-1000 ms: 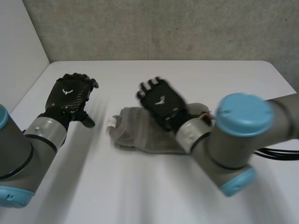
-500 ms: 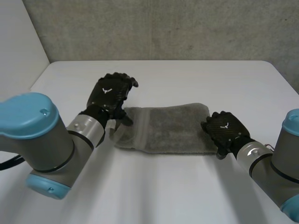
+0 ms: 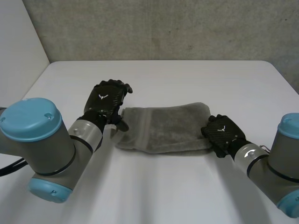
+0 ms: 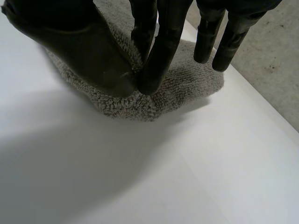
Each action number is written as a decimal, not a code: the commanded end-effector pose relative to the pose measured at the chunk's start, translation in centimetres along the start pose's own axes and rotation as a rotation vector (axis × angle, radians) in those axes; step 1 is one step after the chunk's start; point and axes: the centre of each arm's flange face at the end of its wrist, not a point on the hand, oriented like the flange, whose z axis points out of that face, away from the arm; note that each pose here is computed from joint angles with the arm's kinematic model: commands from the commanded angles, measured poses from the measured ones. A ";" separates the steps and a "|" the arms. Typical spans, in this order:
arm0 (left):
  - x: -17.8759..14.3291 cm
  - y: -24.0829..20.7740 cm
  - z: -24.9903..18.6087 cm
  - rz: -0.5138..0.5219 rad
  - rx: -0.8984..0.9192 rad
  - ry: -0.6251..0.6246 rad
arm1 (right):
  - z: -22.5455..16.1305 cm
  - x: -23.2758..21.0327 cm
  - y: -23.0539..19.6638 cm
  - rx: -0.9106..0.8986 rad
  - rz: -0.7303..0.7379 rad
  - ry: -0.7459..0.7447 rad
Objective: Fold the towel.
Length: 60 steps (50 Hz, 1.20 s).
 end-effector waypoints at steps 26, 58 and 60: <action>-3.3 -1.6 -0.2 -0.007 0.048 -0.188 | -1.3 -11.8 -10.3 0.415 -0.538 -0.246; 0.6 -5.5 3.2 -0.098 0.197 -0.037 | -1.0 1.8 -9.4 0.272 0.275 0.051; 2.4 -4.2 4.2 -0.093 0.148 0.062 | -0.6 2.2 -8.8 0.239 0.299 0.057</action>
